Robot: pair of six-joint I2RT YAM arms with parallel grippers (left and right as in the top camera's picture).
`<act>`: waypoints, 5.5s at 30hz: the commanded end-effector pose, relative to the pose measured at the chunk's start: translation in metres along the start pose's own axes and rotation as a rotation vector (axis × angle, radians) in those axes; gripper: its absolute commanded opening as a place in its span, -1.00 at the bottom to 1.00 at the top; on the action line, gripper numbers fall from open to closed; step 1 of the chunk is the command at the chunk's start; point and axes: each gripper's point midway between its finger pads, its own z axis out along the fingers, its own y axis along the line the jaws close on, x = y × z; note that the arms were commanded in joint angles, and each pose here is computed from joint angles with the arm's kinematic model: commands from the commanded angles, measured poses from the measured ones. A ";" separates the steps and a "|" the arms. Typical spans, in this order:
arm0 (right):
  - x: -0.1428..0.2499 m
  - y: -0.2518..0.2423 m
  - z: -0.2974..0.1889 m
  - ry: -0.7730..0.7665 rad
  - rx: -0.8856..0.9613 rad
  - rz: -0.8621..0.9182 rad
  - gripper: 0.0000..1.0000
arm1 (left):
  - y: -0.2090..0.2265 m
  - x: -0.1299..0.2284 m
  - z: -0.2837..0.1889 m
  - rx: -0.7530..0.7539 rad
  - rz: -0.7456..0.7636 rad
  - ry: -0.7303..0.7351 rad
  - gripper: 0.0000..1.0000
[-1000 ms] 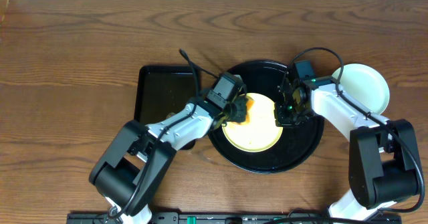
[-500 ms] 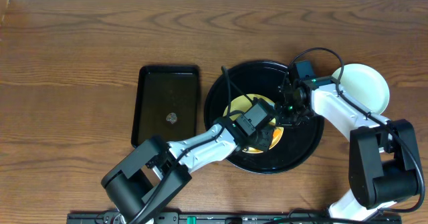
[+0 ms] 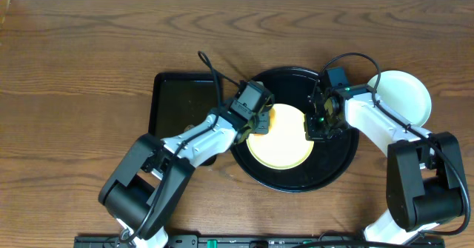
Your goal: Clean dirty plates on tray and stack at the side
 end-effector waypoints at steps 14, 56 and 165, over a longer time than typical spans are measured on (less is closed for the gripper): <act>-0.024 0.014 0.001 -0.103 -0.086 -0.016 -0.98 | 0.029 -0.016 -0.109 -0.021 0.048 -0.035 -0.85; -0.041 0.029 -0.218 -0.872 0.694 -0.385 -0.97 | 0.207 0.016 -0.092 -0.349 -0.352 0.170 -0.85; 0.055 -0.061 -0.178 -0.730 0.059 0.021 0.99 | 0.152 0.062 -0.251 -0.164 -0.157 -0.354 0.57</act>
